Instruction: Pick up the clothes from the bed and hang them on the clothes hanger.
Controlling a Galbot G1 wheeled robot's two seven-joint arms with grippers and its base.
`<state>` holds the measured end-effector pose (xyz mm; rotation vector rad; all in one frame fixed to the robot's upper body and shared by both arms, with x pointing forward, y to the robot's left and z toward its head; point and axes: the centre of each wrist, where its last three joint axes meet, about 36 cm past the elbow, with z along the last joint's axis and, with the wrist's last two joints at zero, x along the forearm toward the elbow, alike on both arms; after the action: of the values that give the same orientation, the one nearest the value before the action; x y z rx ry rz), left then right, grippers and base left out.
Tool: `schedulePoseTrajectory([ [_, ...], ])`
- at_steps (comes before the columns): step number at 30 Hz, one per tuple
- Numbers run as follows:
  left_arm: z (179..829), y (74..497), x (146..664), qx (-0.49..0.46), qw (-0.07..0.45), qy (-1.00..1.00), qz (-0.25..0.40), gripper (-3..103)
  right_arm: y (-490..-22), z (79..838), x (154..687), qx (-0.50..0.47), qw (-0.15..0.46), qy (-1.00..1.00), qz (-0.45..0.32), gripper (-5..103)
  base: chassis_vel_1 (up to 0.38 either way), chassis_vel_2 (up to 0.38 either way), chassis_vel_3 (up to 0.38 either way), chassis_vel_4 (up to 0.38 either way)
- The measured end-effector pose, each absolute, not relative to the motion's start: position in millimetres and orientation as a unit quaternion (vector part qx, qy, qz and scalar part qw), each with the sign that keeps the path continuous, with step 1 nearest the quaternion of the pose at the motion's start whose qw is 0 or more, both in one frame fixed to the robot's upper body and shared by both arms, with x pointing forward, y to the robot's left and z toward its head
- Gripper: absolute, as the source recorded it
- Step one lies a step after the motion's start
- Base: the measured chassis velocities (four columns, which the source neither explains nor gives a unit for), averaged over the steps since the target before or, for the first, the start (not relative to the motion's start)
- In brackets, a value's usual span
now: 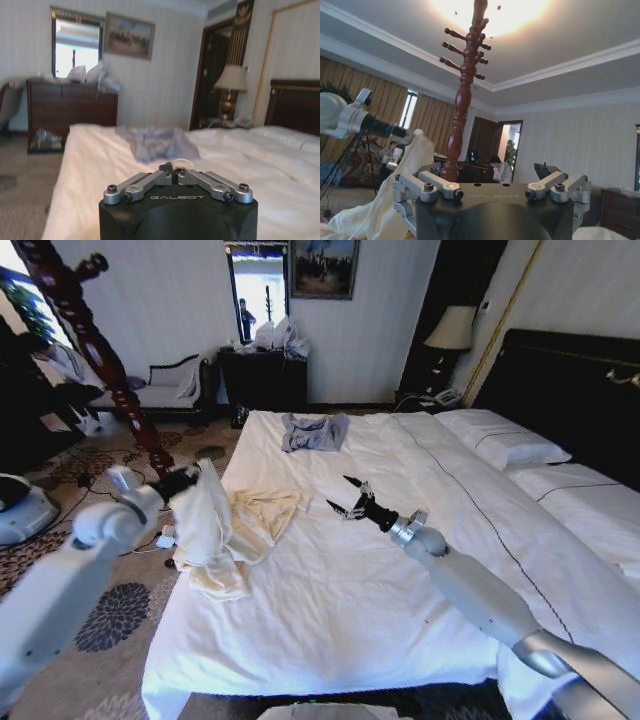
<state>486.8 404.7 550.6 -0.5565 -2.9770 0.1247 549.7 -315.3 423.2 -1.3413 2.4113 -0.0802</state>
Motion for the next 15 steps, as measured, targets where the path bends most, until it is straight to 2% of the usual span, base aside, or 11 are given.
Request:
schedulePoseTrajectory([
  [9,487,392,446,-0.118,0.121,-0.985,0.021,0,-323,410,538,-0.471,0.187,0.861,-0.034,100,0.000,0.000,0.000,0.000],
  [15,476,393,426,-0.071,0.121,-0.989,0.040,0,-348,400,521,-0.459,0.180,0.869,-0.047,100,0.000,0.000,0.000,0.000],
])
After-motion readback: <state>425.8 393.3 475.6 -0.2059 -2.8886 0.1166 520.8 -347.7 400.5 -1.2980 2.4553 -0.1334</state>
